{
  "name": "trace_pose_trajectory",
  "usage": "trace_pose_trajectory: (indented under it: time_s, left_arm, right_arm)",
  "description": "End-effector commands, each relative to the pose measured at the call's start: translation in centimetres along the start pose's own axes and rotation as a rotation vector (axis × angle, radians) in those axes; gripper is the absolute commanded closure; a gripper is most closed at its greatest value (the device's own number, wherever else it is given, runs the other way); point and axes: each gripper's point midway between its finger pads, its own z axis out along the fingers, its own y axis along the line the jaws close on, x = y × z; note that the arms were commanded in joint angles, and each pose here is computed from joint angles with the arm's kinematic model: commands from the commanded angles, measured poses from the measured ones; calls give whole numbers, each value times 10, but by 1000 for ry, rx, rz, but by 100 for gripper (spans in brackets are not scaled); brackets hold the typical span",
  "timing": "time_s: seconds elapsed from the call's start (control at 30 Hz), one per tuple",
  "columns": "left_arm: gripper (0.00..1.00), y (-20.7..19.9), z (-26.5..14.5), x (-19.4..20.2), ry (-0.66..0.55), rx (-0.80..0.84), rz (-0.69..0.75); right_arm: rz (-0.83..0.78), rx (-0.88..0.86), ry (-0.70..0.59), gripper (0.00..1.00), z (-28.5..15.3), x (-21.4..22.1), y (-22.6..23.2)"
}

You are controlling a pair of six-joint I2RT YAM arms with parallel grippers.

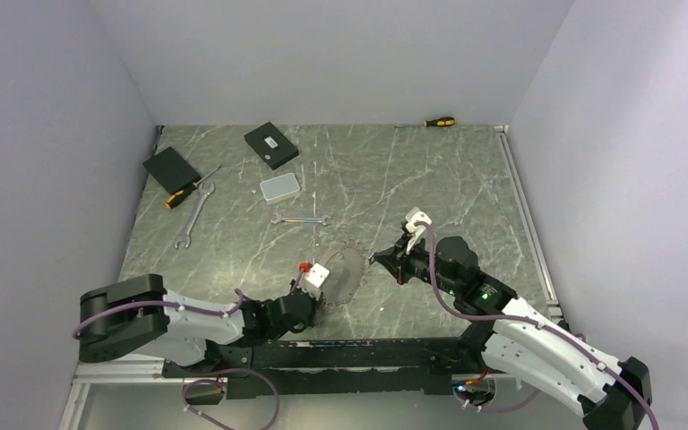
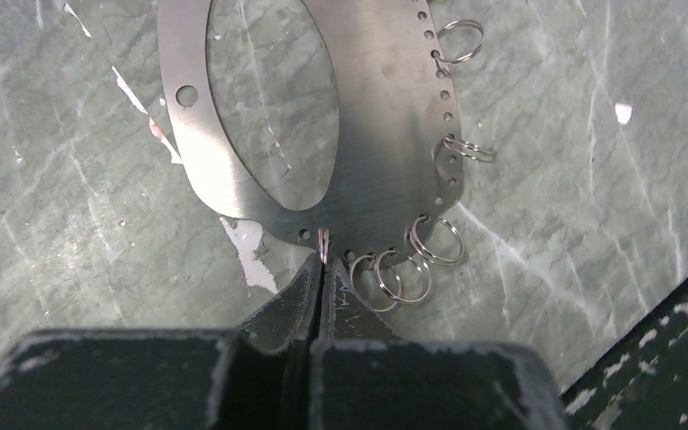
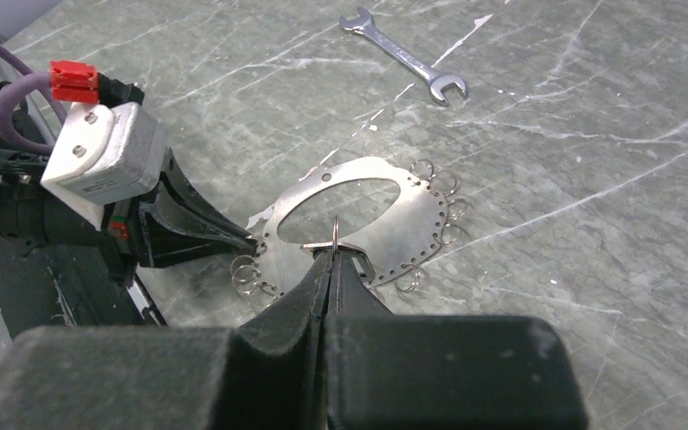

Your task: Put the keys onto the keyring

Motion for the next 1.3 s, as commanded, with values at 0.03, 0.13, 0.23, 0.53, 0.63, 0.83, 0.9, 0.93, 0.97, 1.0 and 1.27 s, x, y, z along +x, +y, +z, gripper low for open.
trace_pose_trajectory:
  time_s: [0.03,0.13,0.23,0.53,0.63,0.83,0.9,0.93,0.97,1.0,1.27]
  left_arm:
    - [100,-6,-15,-16,-58,94,171]
    - [100,-13,-28,-39,-143,158,240]
    - [100,-21,-44,-63,-238,226,300]
    - [100,-47,-89,-112,-428,407,520]
    - [100,-56,-101,-123,-461,455,590]
    - [100,-69,-121,-146,-549,516,659]
    - [100,-73,-128,-153,-572,540,674]
    - [100,-75,-131,-155,-578,553,685]
    - [100,-77,-134,-158,-588,564,691]
    - [100,-79,-137,-159,-593,577,705]
    - [100,-82,-148,-171,-610,588,835]
  right_arm:
    - [-6,-35,-67,100,-2,-22,9]
    - [-13,-59,-76,100,-1,-28,14]
    - [-32,-101,-89,100,0,-35,21]
    - [-197,-291,-136,100,-6,-61,54]
    - [-261,-351,-143,100,-9,-66,63]
    - [-353,-449,-158,100,-19,-72,80]
    - [-377,-476,-169,100,-23,-72,85]
    - [-390,-489,-172,100,-25,-71,88]
    - [-403,-497,-173,100,-27,-70,90]
    - [-418,-503,-172,100,-28,-68,92]
    - [-567,-475,-126,100,-27,-52,95]
